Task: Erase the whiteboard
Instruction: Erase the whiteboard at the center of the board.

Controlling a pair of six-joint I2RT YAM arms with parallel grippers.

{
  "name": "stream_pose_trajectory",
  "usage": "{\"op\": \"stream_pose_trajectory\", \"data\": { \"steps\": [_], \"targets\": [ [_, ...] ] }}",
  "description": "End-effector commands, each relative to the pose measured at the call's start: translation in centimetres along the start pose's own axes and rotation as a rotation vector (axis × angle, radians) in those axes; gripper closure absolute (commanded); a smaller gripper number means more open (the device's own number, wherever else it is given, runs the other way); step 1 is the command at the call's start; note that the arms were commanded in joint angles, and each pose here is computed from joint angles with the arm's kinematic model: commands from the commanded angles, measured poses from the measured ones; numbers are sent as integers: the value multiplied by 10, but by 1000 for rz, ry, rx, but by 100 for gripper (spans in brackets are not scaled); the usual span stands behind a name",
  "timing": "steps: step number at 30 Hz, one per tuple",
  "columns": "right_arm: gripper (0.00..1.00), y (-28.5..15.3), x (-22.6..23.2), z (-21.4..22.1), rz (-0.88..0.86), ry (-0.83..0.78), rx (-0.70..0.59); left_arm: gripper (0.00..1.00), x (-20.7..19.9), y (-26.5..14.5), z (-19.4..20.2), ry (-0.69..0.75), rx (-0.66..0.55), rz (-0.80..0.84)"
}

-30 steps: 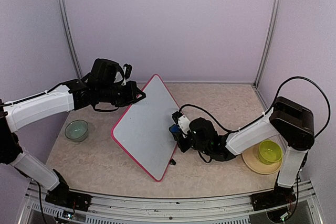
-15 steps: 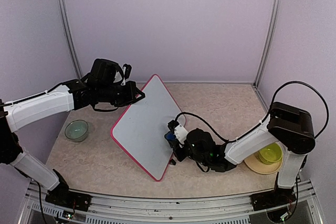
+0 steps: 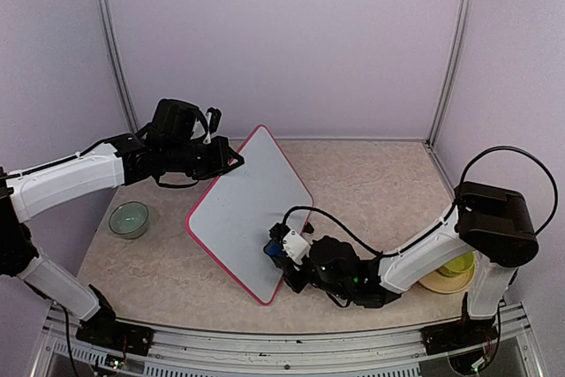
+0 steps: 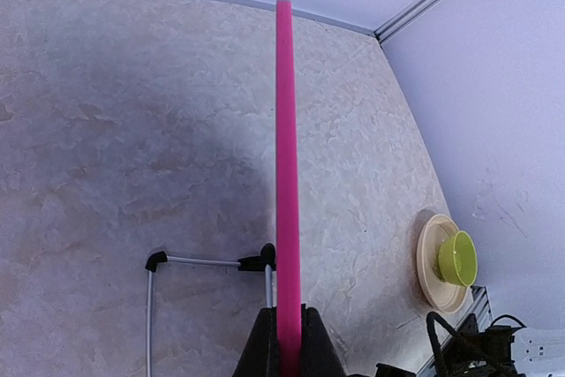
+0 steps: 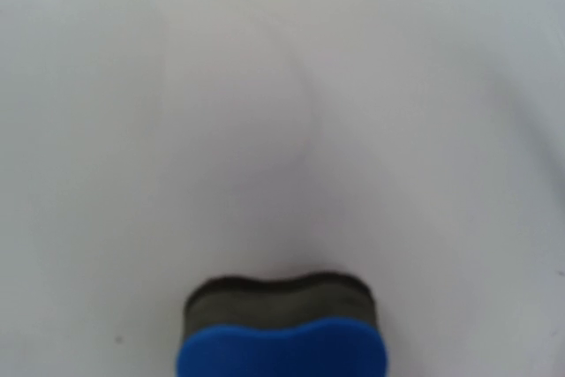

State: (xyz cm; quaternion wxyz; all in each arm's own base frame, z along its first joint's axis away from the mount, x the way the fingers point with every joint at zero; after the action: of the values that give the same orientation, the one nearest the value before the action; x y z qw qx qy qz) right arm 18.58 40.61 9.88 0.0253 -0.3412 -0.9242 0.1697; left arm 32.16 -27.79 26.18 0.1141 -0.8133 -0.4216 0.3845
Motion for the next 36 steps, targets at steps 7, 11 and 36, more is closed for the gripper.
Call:
{"op": "stream_pose_trajectory", "data": {
  "steps": [7, 11, 36],
  "targets": [
    [100, -6, -50, -12, 72, 76, -1, 100, -8, 1, -8, 3, -55, 43],
    [100, 1, -86, -10, 151, 103, 18, 100, -7, 1, -7, 3, -53, 41],
    [100, 10, -25, 21, 61, -13, 27, 100, -6, 1, -8, -6, -62, 44]
  ]
}}
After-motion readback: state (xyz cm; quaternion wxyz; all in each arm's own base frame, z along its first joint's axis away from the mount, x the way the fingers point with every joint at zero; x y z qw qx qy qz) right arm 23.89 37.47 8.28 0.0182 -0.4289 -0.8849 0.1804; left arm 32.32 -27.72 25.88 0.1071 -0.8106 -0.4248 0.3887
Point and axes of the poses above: each gripper's point midway between its finger pads, its own y axis out along the fingers, its own x axis along the line the jaws close on, z = x × y, the point moved 3 cm from there along -y, back along the fingers, and after that the axes turned 3 degrees about y, right-handed, at the moved point
